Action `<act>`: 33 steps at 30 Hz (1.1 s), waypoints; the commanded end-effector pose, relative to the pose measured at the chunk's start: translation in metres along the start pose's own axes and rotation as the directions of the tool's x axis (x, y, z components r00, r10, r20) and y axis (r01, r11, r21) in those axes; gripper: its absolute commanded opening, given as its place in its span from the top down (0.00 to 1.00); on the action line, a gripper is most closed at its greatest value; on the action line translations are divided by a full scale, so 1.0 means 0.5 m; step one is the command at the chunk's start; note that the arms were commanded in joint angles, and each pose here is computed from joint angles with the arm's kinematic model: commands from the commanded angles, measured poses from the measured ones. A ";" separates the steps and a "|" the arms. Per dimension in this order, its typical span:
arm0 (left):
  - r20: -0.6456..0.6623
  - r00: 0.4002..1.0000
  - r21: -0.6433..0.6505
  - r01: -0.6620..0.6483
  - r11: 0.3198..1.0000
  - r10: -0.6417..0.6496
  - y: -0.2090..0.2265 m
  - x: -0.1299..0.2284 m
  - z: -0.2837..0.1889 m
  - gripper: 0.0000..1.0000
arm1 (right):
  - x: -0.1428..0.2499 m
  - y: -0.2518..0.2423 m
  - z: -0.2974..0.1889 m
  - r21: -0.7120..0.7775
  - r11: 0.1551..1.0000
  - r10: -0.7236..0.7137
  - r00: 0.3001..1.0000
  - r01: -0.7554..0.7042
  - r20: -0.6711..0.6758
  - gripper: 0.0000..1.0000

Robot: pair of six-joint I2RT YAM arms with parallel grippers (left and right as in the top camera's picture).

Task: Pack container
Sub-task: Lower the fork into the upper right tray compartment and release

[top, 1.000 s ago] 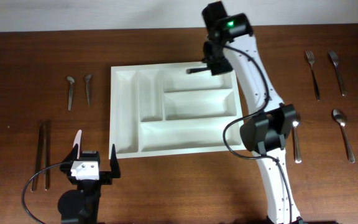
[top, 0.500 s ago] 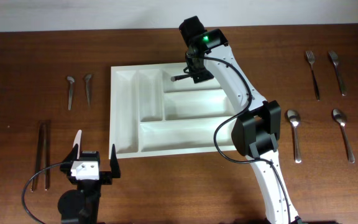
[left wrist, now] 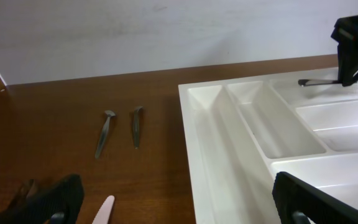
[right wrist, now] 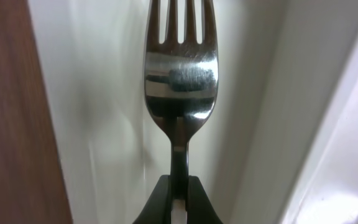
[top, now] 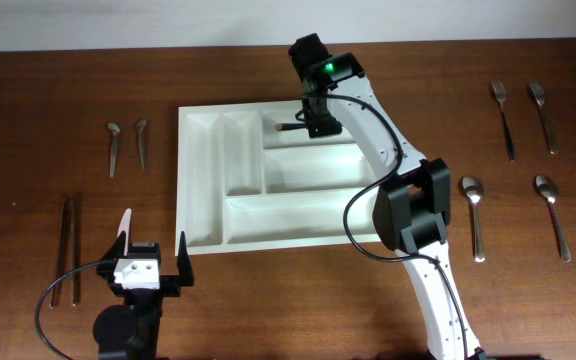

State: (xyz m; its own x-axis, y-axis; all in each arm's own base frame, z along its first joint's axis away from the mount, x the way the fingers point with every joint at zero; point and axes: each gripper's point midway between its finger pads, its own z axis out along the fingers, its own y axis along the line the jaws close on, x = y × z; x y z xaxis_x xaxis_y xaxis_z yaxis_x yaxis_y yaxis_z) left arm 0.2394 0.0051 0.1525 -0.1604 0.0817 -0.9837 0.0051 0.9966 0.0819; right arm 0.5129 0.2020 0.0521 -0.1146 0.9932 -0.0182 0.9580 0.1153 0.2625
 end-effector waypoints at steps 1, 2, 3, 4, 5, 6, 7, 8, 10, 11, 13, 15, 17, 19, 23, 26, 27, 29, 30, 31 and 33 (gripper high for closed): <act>0.000 1.000 -0.012 -0.016 1.000 0.016 0.004 0.003 0.000 0.01 | -0.013 0.007 -0.017 -0.028 0.999 0.024 0.999 -0.024 0.032 0.96; 0.000 1.000 -0.012 -0.016 1.000 0.016 0.004 0.003 0.000 0.01 | -0.015 0.006 -0.016 -0.026 0.999 0.025 0.999 -0.024 0.036 0.96; 0.000 1.000 -0.012 -0.016 1.000 0.016 0.004 0.003 0.000 0.01 | -0.017 0.003 -0.013 -0.021 1.000 0.024 0.999 -0.023 0.041 0.96; 0.000 1.000 -0.012 -0.016 1.000 0.016 0.004 0.003 0.000 0.01 | -0.019 0.000 -0.010 -0.017 1.000 0.023 0.999 -0.022 0.048 0.96; 0.000 1.000 -0.012 -0.016 1.000 0.016 0.004 0.003 0.000 0.01 | -0.020 -0.002 -0.008 -0.014 1.000 0.022 0.998 -0.022 0.050 0.96; 0.000 1.000 -0.012 -0.016 1.000 0.016 0.004 0.003 0.000 0.01 | -0.021 -0.004 -0.006 -0.009 1.000 0.022 0.998 -0.022 0.051 0.95; 0.000 1.000 -0.013 -0.016 1.000 0.016 0.004 0.003 0.000 0.01 | -0.021 -0.006 -0.004 -0.006 1.000 0.021 0.998 -0.021 0.053 0.93; 0.000 1.000 -0.012 -0.016 1.000 0.016 0.004 0.003 0.000 0.01 | -0.022 -0.007 -0.003 -0.004 1.000 0.021 0.998 -0.021 0.054 0.89; 0.000 1.000 -0.012 -0.016 1.000 0.016 0.004 0.003 0.000 0.01 | -0.023 -0.005 -0.003 -0.008 1.000 0.023 0.998 -0.022 0.054 0.78; 0.000 1.000 -0.012 -0.016 1.000 0.016 0.004 0.003 0.000 0.01 | -0.024 -0.003 -0.003 -0.012 1.000 0.024 0.998 -0.023 0.055 0.75; 0.000 1.000 -0.012 -0.016 1.000 0.016 0.004 0.003 0.000 0.01 | -0.024 0.007 -0.002 -0.030 0.999 0.026 0.998 -0.025 0.049 0.67; 0.000 1.000 -0.013 -0.016 1.000 0.016 0.004 0.003 0.000 0.01 | -0.022 0.019 -0.003 -0.054 0.998 0.019 0.999 -0.017 0.042 0.59; 0.000 1.000 -0.012 -0.016 1.000 0.016 0.004 0.003 0.000 0.01 | -0.017 0.033 -0.004 -0.082 0.997 -0.012 0.999 0.015 0.034 0.45; 0.000 1.000 -0.012 -0.016 1.000 0.016 0.004 0.003 0.000 0.01 | -0.010 0.057 -0.006 -0.127 0.989 -0.076 0.997 0.079 0.029 0.27; 0.000 1.000 -0.012 -0.016 1.000 0.016 0.004 0.003 0.000 0.01 | 0.005 0.104 -0.022 -0.222 0.960 -0.170 0.985 0.171 0.023 0.10; 0.000 1.000 -0.012 -0.016 1.000 0.016 0.004 0.003 0.000 0.01 | 0.010 0.133 -0.045 -0.275 0.938 -0.209 0.977 0.209 0.030 0.06; 0.000 1.000 -0.012 -0.016 1.000 0.016 0.004 0.003 0.000 0.01 | 0.011 0.142 -0.056 -0.291 0.930 -0.223 0.974 0.223 0.035 0.06; 0.000 1.000 -0.012 -0.016 1.000 0.016 0.004 0.003 0.000 0.01 | 0.005 0.167 -0.085 -0.331 0.905 -0.264 0.963 0.267 0.055 0.04; 0.000 1.000 -0.013 -0.016 1.000 0.016 0.004 0.003 0.000 0.01 | -0.001 0.180 -0.101 -0.351 0.889 -0.287 0.955 0.294 0.073 0.01; 0.000 1.000 -0.013 -0.016 1.000 0.016 0.004 0.003 0.000 0.01 | -0.011 0.197 -0.124 -0.376 0.865 -0.319 0.942 0.334 0.103 0.01; 0.000 1.000 -0.012 -0.016 1.000 0.016 0.004 0.003 0.000 0.01 | -0.036 0.227 -0.165 -0.407 0.816 -0.374 0.912 0.411 0.170 0.01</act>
State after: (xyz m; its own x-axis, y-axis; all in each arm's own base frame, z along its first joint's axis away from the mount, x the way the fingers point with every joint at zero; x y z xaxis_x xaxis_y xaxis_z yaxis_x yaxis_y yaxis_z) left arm 0.2394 0.0051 0.1525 -0.1605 0.0816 -0.9837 0.0048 0.9966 0.0820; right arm 0.5822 0.2163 0.1030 -0.3667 0.9202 -0.1366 0.7533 0.3799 0.5369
